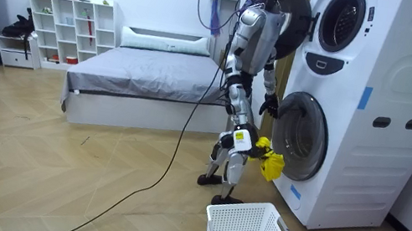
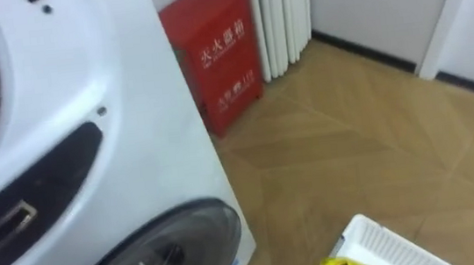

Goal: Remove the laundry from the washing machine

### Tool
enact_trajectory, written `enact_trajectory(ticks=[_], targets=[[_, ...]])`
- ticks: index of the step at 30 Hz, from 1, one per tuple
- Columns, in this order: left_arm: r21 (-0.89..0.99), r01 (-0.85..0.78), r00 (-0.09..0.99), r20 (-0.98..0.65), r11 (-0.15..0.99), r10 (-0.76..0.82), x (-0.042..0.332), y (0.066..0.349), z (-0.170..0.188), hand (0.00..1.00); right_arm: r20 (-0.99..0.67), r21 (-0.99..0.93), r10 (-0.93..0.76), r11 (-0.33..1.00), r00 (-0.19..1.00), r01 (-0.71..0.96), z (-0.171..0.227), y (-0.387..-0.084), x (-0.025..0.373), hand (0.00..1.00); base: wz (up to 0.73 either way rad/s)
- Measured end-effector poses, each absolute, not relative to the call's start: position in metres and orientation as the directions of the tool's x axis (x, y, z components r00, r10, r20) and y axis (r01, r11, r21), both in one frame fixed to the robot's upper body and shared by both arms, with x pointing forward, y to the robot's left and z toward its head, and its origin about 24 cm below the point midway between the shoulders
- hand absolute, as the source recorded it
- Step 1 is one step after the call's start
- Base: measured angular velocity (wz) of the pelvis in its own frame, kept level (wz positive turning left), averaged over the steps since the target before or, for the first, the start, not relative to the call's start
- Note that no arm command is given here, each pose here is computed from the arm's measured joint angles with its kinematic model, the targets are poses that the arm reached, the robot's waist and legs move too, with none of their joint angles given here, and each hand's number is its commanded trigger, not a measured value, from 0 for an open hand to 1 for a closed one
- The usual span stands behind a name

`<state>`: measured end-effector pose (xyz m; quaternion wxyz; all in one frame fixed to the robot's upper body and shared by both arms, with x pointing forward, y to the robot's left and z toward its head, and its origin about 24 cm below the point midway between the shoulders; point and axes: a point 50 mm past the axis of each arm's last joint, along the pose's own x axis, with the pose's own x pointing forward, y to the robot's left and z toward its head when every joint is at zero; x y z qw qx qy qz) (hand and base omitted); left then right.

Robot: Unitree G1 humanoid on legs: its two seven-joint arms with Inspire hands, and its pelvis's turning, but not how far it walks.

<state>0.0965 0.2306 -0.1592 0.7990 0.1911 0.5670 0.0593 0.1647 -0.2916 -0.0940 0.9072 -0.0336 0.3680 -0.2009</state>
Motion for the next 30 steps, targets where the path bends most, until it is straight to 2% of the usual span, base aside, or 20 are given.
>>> enact_trajectory(ticks=[11,12,13,30], targets=[[0.377,0.076,0.377,-0.868,0.923,0.324,0.098,0.224,-0.159,0.0,-0.592,-0.183,-0.501,0.847,0.632,0.499,-0.082,-0.308,0.177,1.0,0.03],[0.377,0.061,0.375,-0.867,0.924,0.329,0.098,0.224,-0.159,0.0,-0.589,-0.172,-0.505,0.841,0.631,0.513,-0.082,-0.309,0.177,0.75,0.0],[0.379,0.061,0.377,-0.865,0.923,0.33,0.098,0.224,-0.159,0.0,-0.588,-0.167,-0.507,0.838,0.63,0.519,-0.081,-0.309,0.177,0.0,0.04],[0.372,0.032,0.419,-0.848,0.928,0.326,0.106,0.219,-0.157,0.0,-0.55,-0.195,-0.564,0.804,0.617,0.561,-0.077,-0.318,0.173,0.0,0.01]])
